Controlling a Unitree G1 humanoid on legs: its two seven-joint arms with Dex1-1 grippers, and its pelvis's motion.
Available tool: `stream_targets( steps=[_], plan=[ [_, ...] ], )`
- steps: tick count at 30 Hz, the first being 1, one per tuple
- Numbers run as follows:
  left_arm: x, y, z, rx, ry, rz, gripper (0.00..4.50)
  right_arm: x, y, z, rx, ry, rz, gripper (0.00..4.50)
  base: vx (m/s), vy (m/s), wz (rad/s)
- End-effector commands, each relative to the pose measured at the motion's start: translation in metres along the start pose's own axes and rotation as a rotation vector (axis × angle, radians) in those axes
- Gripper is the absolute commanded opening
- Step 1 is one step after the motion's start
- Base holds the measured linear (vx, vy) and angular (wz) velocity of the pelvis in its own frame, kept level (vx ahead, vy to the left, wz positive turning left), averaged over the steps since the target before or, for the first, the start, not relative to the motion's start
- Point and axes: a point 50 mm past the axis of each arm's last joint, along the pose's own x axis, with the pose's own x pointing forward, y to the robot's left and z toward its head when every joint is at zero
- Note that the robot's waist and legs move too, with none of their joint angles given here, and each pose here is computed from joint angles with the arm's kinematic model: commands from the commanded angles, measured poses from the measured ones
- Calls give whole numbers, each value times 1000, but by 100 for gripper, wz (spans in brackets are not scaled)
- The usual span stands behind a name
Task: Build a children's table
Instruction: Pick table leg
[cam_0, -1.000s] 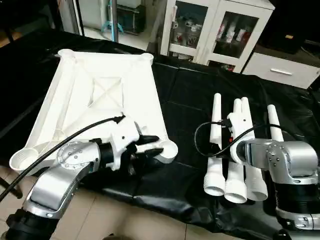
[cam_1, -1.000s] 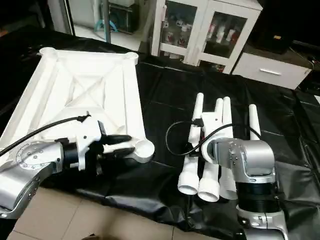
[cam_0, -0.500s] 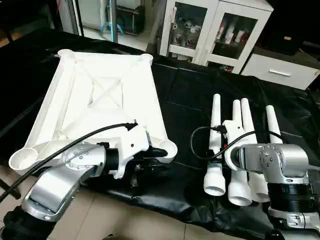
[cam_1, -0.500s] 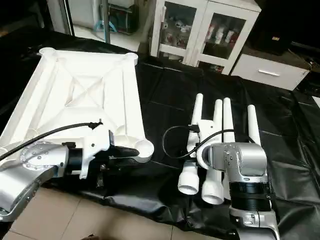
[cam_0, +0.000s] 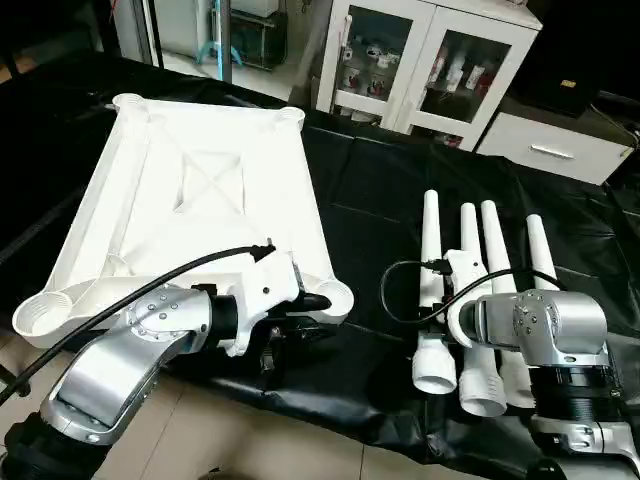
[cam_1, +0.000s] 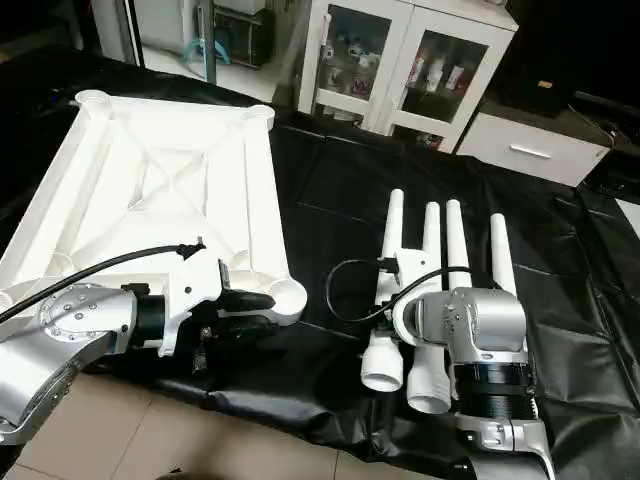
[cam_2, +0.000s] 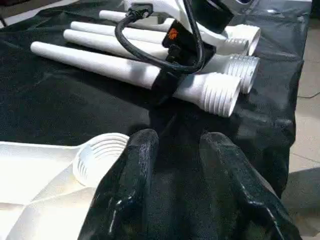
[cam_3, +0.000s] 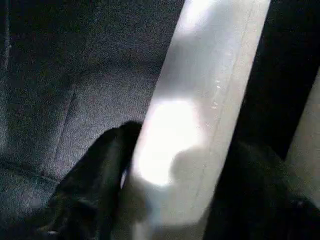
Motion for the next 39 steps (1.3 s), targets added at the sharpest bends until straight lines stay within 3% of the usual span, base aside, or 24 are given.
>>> stream_targets(
  steps=[1, 11, 12, 17, 18, 20, 25, 27, 28, 31, 34, 35, 39],
  plan=[
    [2, 0, 3, 35, 3, 7, 170, 1, -3, 1, 33, 4, -1, 272, 0, 0, 0],
    [1, 10, 4, 72, 21, 50, 170, 7, -3, 9, 105, -54, -7, 192, 0, 0, 0],
    [0, 10, 3, 63, 21, 56, 197, 7, -3, 10, 114, -58, -4, 188, 0, 0, 0],
    [-2, 13, 0, 35, 19, 107, 216, 5, -4, 13, 121, -79, -1, 183, 0, 0, 0],
    [-3, 14, 0, 31, 14, 117, 242, 3, -4, 16, 130, -97, 6, 183, 0, 0, 0],
    [-4, 16, 3, 28, -13, 133, 246, -1, -3, 23, 138, -127, 21, 183, 0, 0, 0],
    [-7, 30, 15, -26, -127, 235, 297, -19, -1, 48, 133, -272, 82, 182, 0, 0, 0],
    [-7, 42, 20, -41, -185, 354, 321, -30, 0, 61, 141, -369, 125, 182, 0, 0, 0],
    [-7, 49, 22, -56, -213, 410, 321, -39, 1, 71, 134, -465, 170, 182, 0, 0, 0],
    [-8, 57, 28, -95, -265, 481, 342, -60, 6, 88, 104, -640, 287, 182, 0, 0, 0],
    [-8, 64, 34, -140, -297, 526, 366, -73, 8, 94, 103, -692, 391, 182, 0, 0, 0],
    [-8, 69, 39, -197, -339, 549, 377, -82, 9, 95, 100, -712, 494, 182, 0, 0, 0],
    [-8, 79, 60, -248, -476, 604, 408, -105, 11, 88, 120, -777, 808, 182, 0, 0, 0]
  ],
)
